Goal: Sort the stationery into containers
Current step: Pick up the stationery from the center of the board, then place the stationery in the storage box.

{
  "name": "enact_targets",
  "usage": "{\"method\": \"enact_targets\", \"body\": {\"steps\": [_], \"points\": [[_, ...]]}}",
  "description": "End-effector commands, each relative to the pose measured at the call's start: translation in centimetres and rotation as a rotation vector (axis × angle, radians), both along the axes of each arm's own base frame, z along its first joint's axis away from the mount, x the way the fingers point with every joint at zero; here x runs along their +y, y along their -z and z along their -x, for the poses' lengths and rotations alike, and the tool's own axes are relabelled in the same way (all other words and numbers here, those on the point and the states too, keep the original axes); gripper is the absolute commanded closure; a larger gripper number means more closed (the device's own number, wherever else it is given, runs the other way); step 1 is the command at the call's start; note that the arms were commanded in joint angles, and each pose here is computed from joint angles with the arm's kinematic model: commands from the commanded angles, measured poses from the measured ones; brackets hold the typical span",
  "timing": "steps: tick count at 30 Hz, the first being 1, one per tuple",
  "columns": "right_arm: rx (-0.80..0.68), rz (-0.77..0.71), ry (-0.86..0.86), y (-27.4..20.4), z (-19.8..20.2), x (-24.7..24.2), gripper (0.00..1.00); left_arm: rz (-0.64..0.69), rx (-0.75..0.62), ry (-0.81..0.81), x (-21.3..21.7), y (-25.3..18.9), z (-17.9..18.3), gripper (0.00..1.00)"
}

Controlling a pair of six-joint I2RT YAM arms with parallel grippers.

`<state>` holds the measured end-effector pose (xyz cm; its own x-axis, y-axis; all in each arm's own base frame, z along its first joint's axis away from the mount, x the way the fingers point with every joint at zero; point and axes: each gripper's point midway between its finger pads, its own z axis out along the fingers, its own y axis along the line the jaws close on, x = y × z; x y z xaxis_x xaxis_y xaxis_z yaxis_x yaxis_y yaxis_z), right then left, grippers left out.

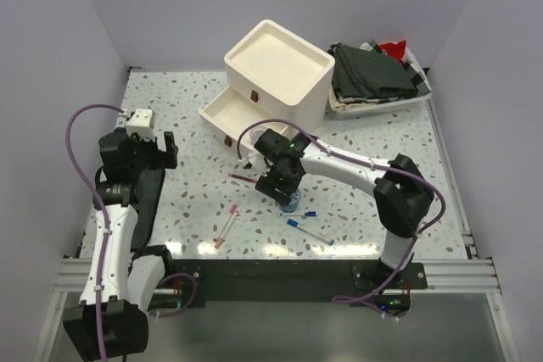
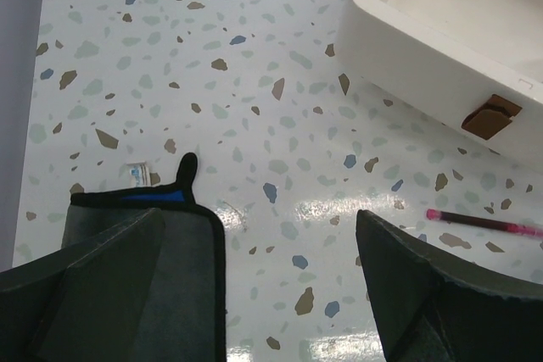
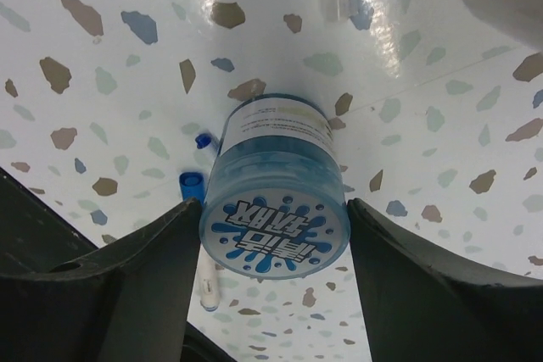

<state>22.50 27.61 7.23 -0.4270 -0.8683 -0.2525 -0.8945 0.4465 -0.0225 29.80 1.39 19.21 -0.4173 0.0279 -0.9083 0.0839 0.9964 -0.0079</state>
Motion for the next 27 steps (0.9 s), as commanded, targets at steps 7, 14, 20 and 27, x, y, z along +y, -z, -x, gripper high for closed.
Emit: {"method": "enact_targets", "body": {"steps": [7,14,20,27], "points": [[-0.093,-0.223,-0.165,-12.1,2.1,0.1,0.96,0.012,-0.077,0.031,-0.3,-2.8,-1.5,0.0],[-0.467,-0.637,-0.237,-25.9,-0.7,4.5,1.0,0.034,-0.078,0.048,-0.7,-2.9,-2.0,0.0],[-0.856,-0.854,-0.093,-30.5,-6.4,6.6,1.0,0.038,-0.083,0.066,-0.9,-3.7,-2.4,0.0],[-1.123,-0.948,0.025,-30.5,-11.7,8.9,1.0,-0.002,-0.068,0.043,-0.1,-4.0,-2.3,0.0]]}}
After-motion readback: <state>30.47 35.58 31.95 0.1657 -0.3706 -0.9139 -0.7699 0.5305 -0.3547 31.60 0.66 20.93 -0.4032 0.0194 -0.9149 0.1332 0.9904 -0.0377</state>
